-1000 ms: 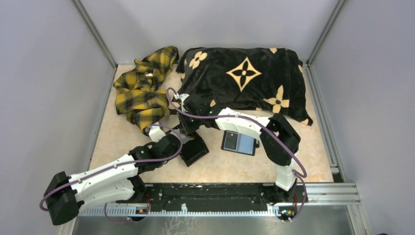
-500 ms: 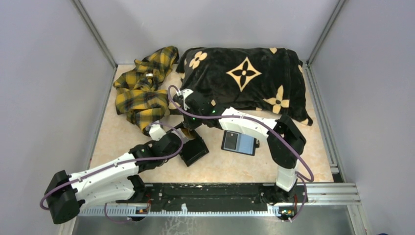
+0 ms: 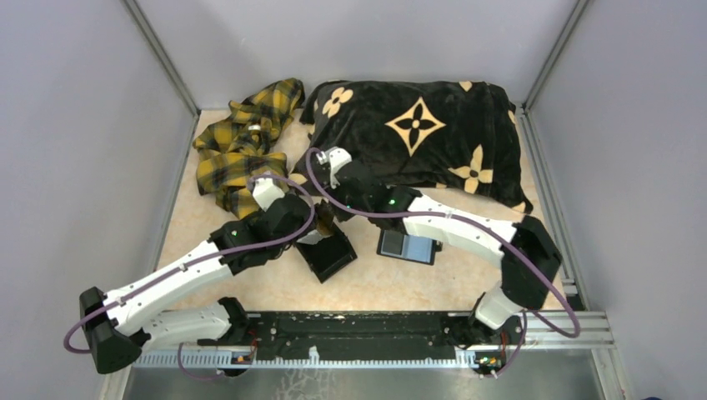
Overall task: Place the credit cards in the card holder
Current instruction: Pick up the credit card from the storage box.
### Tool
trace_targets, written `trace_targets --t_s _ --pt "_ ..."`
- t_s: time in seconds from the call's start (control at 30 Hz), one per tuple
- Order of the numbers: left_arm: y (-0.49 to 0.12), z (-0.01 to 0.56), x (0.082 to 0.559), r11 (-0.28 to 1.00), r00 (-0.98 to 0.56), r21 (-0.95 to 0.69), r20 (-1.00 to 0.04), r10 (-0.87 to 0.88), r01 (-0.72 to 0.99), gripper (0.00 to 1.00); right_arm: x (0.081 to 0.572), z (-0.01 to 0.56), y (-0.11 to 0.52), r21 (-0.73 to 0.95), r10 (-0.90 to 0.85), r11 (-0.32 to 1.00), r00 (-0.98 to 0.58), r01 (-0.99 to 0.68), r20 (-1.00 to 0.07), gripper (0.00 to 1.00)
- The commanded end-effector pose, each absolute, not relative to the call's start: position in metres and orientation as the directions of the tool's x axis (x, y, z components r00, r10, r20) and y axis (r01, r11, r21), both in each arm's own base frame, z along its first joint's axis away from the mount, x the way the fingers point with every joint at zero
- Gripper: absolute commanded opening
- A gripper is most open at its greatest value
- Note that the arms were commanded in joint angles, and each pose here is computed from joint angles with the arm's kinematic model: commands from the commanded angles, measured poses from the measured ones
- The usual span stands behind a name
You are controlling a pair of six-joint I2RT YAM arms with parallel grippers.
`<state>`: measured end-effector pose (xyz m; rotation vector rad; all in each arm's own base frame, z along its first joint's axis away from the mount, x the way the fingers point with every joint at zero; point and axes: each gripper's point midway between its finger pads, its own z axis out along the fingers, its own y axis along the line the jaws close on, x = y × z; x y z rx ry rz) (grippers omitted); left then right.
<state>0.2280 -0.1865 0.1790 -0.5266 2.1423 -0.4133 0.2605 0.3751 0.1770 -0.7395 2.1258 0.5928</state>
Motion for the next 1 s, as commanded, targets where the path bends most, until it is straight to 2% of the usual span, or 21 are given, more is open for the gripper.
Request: trace_targets --t_s 0.0,0.27,0.5,0.67,0.97 --pt "-0.189 0.213 0.231 0.857 -0.523 -0.475 -0.689 -0.502 -0.197 0.54 0.261 0.237 0.366 0.132 -0.181 0.716 -0.365 -0.685 -0.913 0.00" --pt "-0.216 0.272 0.235 0.835 -0.545 -0.543 -0.673 -0.499 -0.094 0.57 0.241 0.261 0.335 0.136 -0.108 0.723 -0.305 -0.677 -0.946 0.00" --pt "-0.235 0.287 0.234 0.821 -0.499 -0.523 -0.787 -0.363 0.229 0.56 0.202 0.284 0.301 0.308 0.037 0.682 -0.389 -0.663 -0.920 0.00" --pt "-0.243 0.289 0.228 0.745 -0.424 -0.506 -0.845 -0.326 0.436 0.62 0.180 0.284 0.288 0.395 0.078 0.642 -0.456 -0.658 -0.887 0.00" --pt "-0.278 0.278 0.210 0.580 -0.402 -0.385 -0.909 -0.106 0.718 0.67 0.153 0.274 0.270 0.519 0.084 0.554 -0.577 -0.650 -0.812 0.00"
